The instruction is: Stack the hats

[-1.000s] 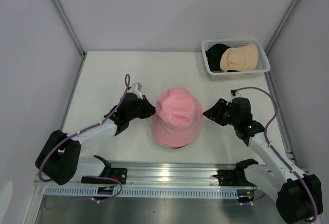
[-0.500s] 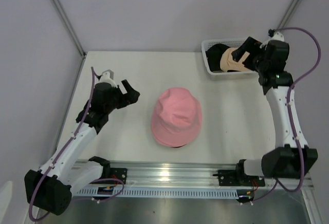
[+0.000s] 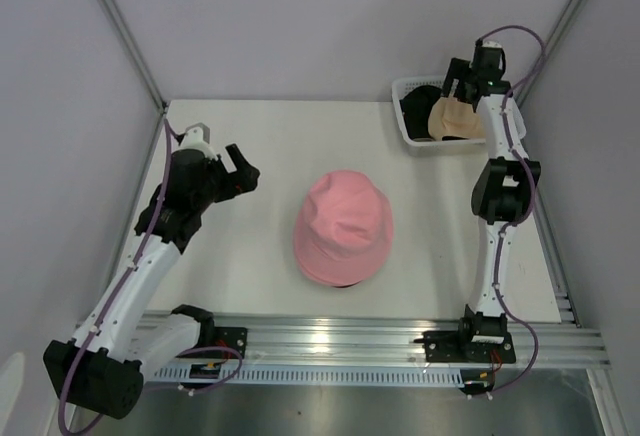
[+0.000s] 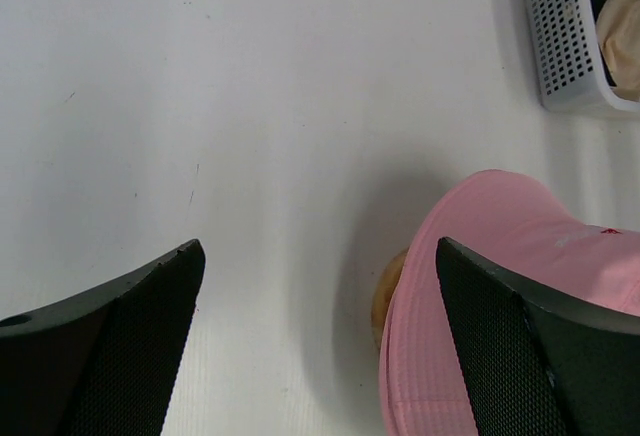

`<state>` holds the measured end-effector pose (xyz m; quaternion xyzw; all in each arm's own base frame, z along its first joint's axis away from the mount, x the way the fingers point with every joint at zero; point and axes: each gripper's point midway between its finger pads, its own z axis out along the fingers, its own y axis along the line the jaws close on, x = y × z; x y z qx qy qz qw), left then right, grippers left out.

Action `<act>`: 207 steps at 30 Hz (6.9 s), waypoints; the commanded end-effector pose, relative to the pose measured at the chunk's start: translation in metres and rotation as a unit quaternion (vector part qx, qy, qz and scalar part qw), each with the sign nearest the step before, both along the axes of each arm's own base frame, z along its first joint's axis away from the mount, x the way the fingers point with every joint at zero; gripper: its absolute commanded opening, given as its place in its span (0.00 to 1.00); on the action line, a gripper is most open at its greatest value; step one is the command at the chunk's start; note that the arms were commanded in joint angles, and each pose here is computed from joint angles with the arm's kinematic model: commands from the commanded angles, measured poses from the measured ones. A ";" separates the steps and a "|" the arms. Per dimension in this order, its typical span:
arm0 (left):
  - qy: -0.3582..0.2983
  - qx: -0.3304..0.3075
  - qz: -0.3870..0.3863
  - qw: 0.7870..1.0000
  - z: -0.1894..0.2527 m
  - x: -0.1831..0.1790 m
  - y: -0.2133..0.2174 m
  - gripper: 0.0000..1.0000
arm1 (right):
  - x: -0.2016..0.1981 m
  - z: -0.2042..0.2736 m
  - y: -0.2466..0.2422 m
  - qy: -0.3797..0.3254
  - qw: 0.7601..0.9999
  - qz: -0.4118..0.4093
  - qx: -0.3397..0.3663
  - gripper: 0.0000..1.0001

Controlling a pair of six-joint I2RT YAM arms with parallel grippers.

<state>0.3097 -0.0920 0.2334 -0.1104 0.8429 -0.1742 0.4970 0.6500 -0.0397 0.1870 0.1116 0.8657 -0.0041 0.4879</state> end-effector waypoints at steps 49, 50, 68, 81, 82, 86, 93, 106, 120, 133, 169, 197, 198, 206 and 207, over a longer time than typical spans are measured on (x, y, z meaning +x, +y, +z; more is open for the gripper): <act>-0.133 -0.053 -0.171 0.975 0.126 0.001 -0.049 0.99 | -0.129 0.246 0.169 -0.216 0.923 0.276 0.158 0.00; -0.159 -0.055 -0.186 0.968 0.149 -0.005 -0.055 0.99 | -0.142 0.262 0.182 -0.237 0.908 0.299 0.171 0.00; -0.087 -0.306 -0.131 0.939 0.143 -0.015 -0.083 0.99 | -0.380 0.340 0.327 -0.221 0.703 0.576 0.354 0.00; -0.105 -0.357 -0.198 0.907 0.119 -0.038 -0.099 1.00 | -0.415 0.294 0.347 -0.144 0.711 0.575 0.377 0.00; -0.130 -0.358 -0.212 0.900 0.129 -0.043 -0.099 0.99 | -0.414 0.290 0.346 -0.141 0.715 0.571 0.378 0.00; -0.165 -0.346 -0.257 0.887 0.133 -0.051 -0.105 0.99 | -0.417 0.284 0.345 -0.130 0.716 0.569 0.384 0.00; -0.140 -0.359 -0.301 0.872 0.114 -0.042 -0.125 0.99 | -0.422 0.263 0.347 -0.099 0.717 0.566 0.395 0.00; -0.130 -0.359 -0.306 0.872 0.092 -0.023 -0.138 1.00 | -0.428 0.256 0.344 -0.103 0.717 0.573 0.384 0.00; -0.185 -0.408 -0.362 0.818 0.095 -0.028 -0.148 0.90 | -0.426 0.237 0.344 -0.077 0.728 0.566 0.379 0.00; -0.193 -0.400 -0.344 0.827 0.100 -0.031 -0.147 0.01 | -0.410 0.222 0.338 -0.073 0.771 0.531 0.345 0.00; 0.036 -0.034 -0.334 0.941 0.054 -0.025 -0.187 0.01 | -0.424 0.134 0.241 -0.038 0.918 0.326 0.221 0.17; 0.081 -0.067 -0.083 0.991 -0.007 0.008 -0.061 0.01 | -0.367 0.139 0.277 -0.041 0.913 0.346 0.213 0.55; 0.086 -0.065 -0.076 0.991 -0.011 0.005 -0.057 0.01 | -0.358 0.127 0.284 -0.019 0.915 0.340 0.215 0.53; 0.095 -0.130 -0.104 0.981 -0.039 -0.001 -0.082 0.01 | -0.338 0.113 0.313 0.035 0.910 0.349 0.221 0.57; 0.101 -0.133 -0.101 0.981 -0.047 -0.004 -0.082 0.01 | -0.340 0.114 0.310 0.026 0.914 0.343 0.215 0.59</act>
